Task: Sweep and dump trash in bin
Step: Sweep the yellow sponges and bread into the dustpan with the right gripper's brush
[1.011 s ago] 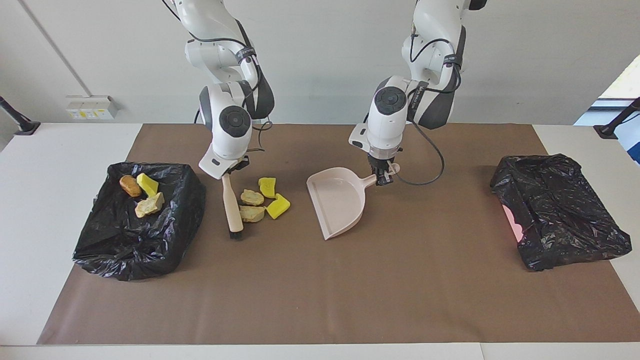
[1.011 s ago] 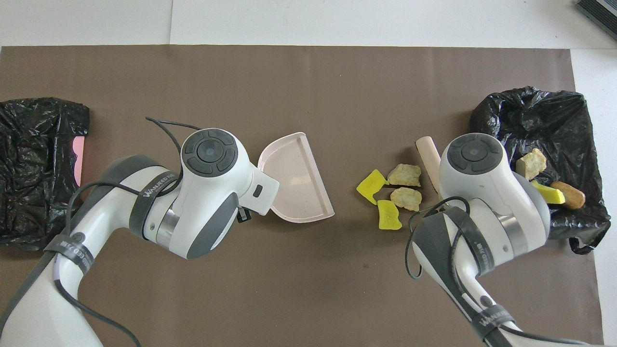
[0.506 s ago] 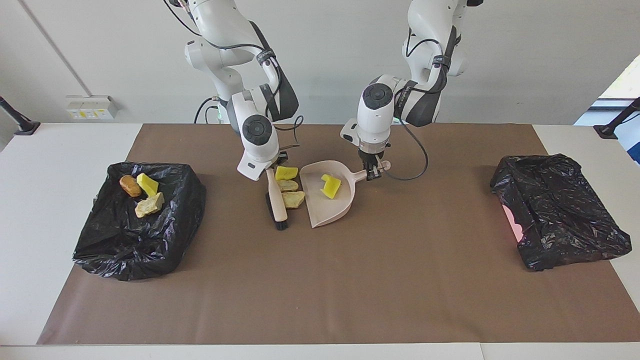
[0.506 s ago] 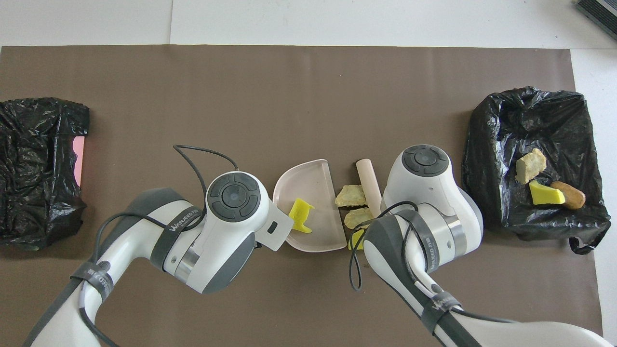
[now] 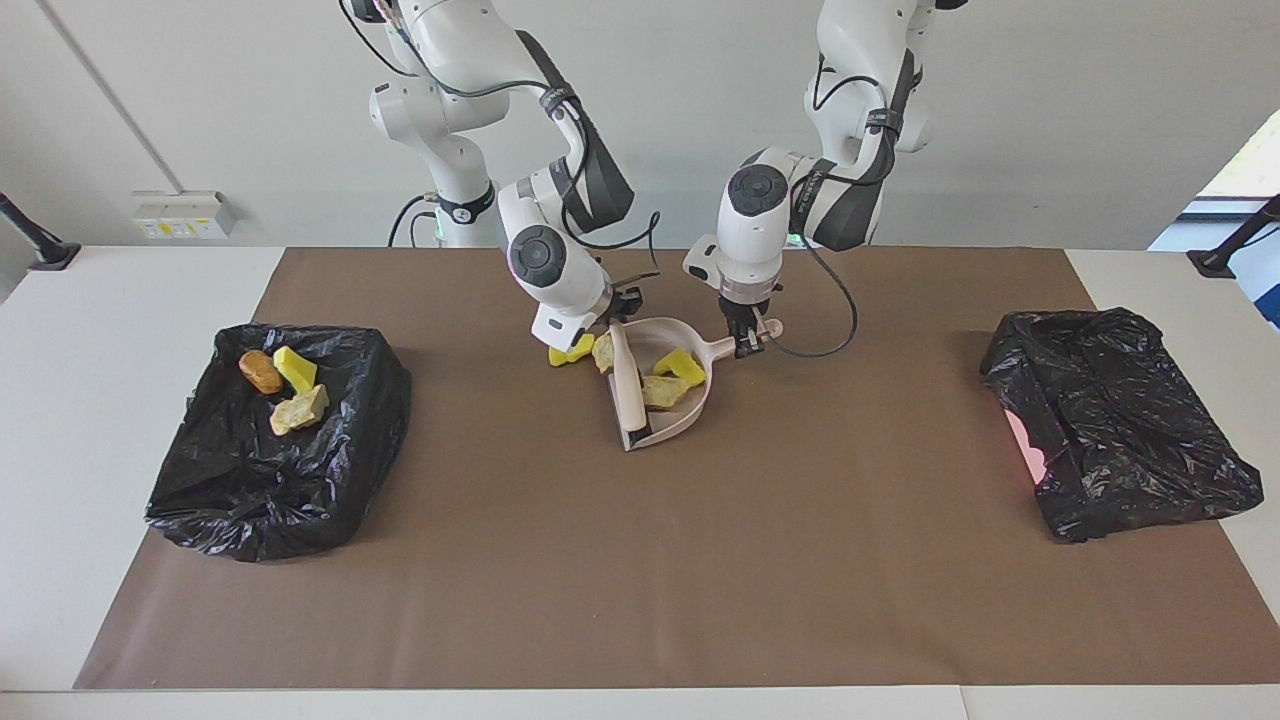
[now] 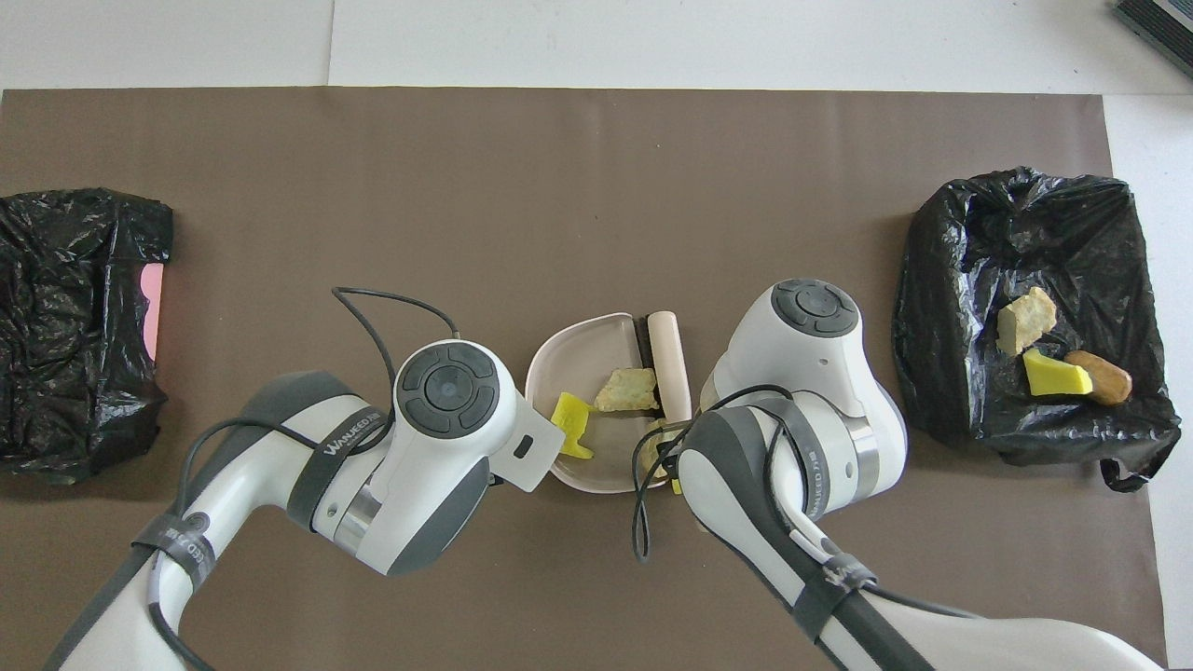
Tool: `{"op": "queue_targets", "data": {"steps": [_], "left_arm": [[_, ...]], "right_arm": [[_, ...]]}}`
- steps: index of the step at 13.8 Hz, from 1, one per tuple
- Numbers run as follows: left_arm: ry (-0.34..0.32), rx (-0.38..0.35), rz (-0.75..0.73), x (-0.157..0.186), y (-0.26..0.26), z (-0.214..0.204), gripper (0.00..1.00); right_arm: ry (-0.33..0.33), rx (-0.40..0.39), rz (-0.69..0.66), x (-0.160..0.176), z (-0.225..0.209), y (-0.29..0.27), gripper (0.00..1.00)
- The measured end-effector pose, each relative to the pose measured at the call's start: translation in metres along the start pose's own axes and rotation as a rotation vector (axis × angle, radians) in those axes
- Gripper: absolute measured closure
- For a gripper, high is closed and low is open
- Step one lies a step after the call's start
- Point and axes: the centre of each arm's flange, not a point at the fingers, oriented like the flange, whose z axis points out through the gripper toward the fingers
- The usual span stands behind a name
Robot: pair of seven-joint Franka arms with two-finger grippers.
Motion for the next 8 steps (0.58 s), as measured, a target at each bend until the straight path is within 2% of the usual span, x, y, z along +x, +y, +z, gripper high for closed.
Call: {"op": "queue_targets", "data": {"steps": [3,5,6,8], "left_arm": [[-0.002,-0.003,0.015,-0.001,0.000,0.002,0.69],[-0.004,-0.004,0.043,-0.003,-0.001,0.003,0.69],[-0.007,-0.004,0.055,-0.004,-0.001,0.003,0.69],[-0.030,0.011,0.090,-0.007,0.001,0.005,0.69]], "right_arm": [[-0.031,-0.041,0.024,-0.013,-0.045,0.022,0.74],[-0.057,-0.107,0.070,-0.043,-0.087,0.054,0.74],[-0.064,-0.148,0.107,-0.058,-0.097,0.063,0.74],[-0.067,-0.231,0.156,-0.086,-0.083,0.073,0.74]]}}
